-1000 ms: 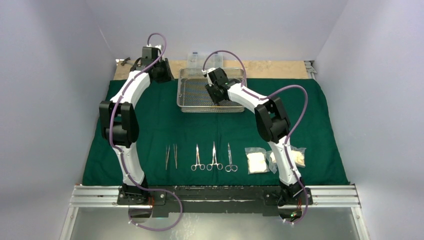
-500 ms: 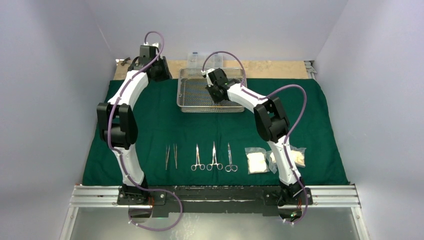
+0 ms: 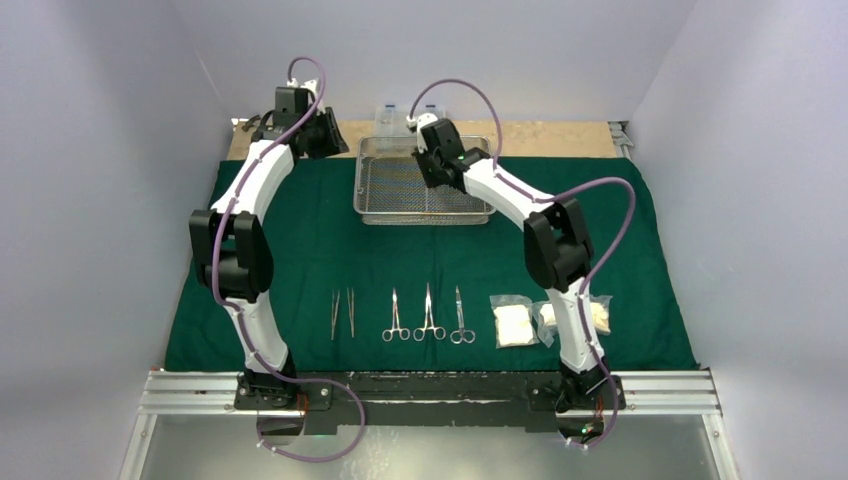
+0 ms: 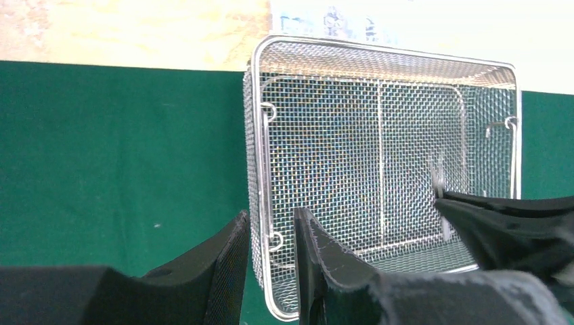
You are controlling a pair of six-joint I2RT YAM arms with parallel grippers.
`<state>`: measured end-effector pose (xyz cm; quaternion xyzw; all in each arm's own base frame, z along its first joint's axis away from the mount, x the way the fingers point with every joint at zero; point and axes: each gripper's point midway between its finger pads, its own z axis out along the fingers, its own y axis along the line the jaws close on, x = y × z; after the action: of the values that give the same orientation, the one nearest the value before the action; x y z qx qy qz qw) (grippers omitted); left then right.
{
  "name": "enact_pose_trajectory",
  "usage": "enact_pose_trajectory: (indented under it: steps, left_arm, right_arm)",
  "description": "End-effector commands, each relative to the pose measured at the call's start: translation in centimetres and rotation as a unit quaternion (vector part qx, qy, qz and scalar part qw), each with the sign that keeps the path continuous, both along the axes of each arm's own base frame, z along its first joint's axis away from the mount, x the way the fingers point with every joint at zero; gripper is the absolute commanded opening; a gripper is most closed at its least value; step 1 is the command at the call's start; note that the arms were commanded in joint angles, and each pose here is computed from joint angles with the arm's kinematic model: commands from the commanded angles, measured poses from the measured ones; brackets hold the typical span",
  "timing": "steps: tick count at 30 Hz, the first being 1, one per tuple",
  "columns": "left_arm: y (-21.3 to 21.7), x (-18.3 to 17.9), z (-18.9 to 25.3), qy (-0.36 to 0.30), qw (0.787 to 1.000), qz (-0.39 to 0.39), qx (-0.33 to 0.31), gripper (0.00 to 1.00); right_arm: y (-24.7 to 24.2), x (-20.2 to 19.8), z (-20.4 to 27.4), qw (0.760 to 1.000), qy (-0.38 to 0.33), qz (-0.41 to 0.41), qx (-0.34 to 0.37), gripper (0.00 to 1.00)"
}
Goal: Open and lay out the surgical kit
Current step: Pick up the medical item from the container, then place the medical item in the surgical kit.
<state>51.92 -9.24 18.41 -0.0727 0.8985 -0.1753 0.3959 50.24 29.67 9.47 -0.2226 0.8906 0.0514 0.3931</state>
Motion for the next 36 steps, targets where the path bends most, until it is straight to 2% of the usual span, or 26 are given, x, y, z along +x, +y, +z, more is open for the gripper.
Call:
enact_pose_trajectory:
  steps: [1,5,9,10,12,14,19,22,24,28,33,36]
  left_arm:
    - [-1.2,0.6,5.9,-0.072,0.996,-0.025,-0.040,0.30]
    - [-2.8,0.2,7.5,-0.092,0.991,-0.064,-0.073,0.30]
    - [-6.1,-1.0,10.2,-0.119,0.971,-0.149,-0.145,0.32]
    - [-7.2,-1.6,11.2,-0.130,0.960,-0.178,-0.174,0.32]
    - [-9.7,-3.4,13.6,-0.149,0.924,-0.242,-0.255,0.33]
    - [-11.1,-4.7,15.5,-0.172,0.894,-0.275,-0.308,0.35]
    - [-11.7,-6.7,18.1,-0.202,0.861,-0.303,-0.354,0.42]
    - [-12.6,-7.6,19.0,-0.207,0.849,-0.321,-0.364,0.44]
    - [-13.6,-8.5,19.9,-0.212,0.834,-0.342,-0.377,0.45]
    - [-14.1,-10.2,21.3,-0.220,0.806,-0.369,-0.407,0.45]
    - [-14.2,-11.1,22.0,-0.224,0.786,-0.390,-0.425,0.45]
    - [-14.2,-11.0,21.8,-0.218,0.784,-0.389,-0.432,0.45]
  right_arm:
    - [0.6,1.8,11.3,0.989,-0.103,-0.017,0.101,0.03]
    - [1.1,1.8,15.0,0.980,-0.104,-0.004,0.171,0.03]
    - [1.8,1.2,20.0,0.951,-0.089,0.021,0.296,0.03]
    - [2.2,0.8,21.3,0.939,-0.081,0.033,0.333,0.03]
    - [2.6,0.0,23.8,0.910,-0.066,0.062,0.405,0.03]
    - [3.8,-1.4,26.1,0.881,-0.061,0.107,0.457,0.04]
    - [5.2,-3.8,29.8,0.822,-0.044,0.162,0.544,0.04]
    - [5.7,-4.6,31.0,0.794,-0.032,0.179,0.580,0.04]
    - [5.9,-4.9,31.3,0.780,-0.026,0.186,0.597,0.04]
    - [5.8,-5.2,31.9,0.770,-0.031,0.194,0.607,0.04]
    - [6.0,-5.4,32.0,0.764,-0.032,0.196,0.613,0.04]
    - [6.0,-5.3,31.9,0.760,-0.032,0.192,0.620,0.04]
